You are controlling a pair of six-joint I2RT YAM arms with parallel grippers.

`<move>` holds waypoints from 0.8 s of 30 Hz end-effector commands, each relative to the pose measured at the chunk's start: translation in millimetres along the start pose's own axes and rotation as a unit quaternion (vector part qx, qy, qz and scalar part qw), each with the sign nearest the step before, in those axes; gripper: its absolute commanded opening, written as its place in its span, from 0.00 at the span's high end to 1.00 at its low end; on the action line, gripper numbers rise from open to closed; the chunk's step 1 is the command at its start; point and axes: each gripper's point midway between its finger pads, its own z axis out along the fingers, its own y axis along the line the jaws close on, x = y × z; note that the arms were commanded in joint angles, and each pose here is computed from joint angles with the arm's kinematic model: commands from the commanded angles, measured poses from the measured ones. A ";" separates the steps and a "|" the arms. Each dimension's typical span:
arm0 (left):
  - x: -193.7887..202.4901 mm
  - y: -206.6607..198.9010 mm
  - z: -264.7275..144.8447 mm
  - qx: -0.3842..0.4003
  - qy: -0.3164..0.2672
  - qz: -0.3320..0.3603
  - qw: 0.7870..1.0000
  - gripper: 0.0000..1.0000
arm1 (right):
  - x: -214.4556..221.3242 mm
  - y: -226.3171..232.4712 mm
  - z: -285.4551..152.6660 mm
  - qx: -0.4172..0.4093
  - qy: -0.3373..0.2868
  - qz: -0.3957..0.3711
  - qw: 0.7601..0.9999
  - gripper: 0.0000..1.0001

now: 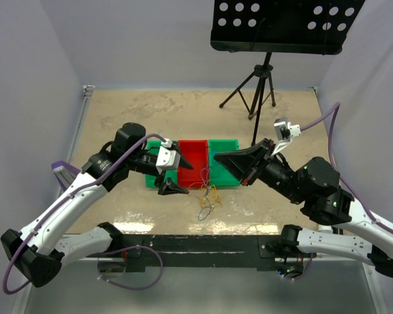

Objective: Untangle the cables

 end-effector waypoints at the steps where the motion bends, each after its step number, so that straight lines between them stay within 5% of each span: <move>1: -6.7 -24.6 13.6 0.077 -0.033 -0.016 0.996 0.26 | -17.8 22.8 3.7 -0.048 -0.026 -0.005 0.999 1.00; 4: -5.2 -36.3 23.8 0.100 -0.032 -0.009 0.994 0.35 | -15.5 22.1 6.6 -0.046 -0.023 -0.009 0.999 1.00; 14: 15.6 -32.7 40.2 0.091 -0.010 -0.010 0.996 0.89 | -16.6 21.3 6.4 -0.044 -0.025 -0.010 0.999 1.00; 18: 17.9 -30.5 43.4 0.089 -0.011 -0.015 0.996 0.84 | -17.5 21.8 5.5 -0.045 -0.026 -0.009 0.999 1.00; 21: 17.5 -27.7 46.0 0.083 -0.013 -0.022 0.996 0.49 | -21.8 24.6 5.3 -0.051 -0.036 -0.006 0.998 1.00; 24: 17.9 -28.9 46.6 0.085 -0.014 -0.020 0.996 0.43 | -21.6 24.9 5.2 -0.052 -0.036 -0.006 0.998 1.00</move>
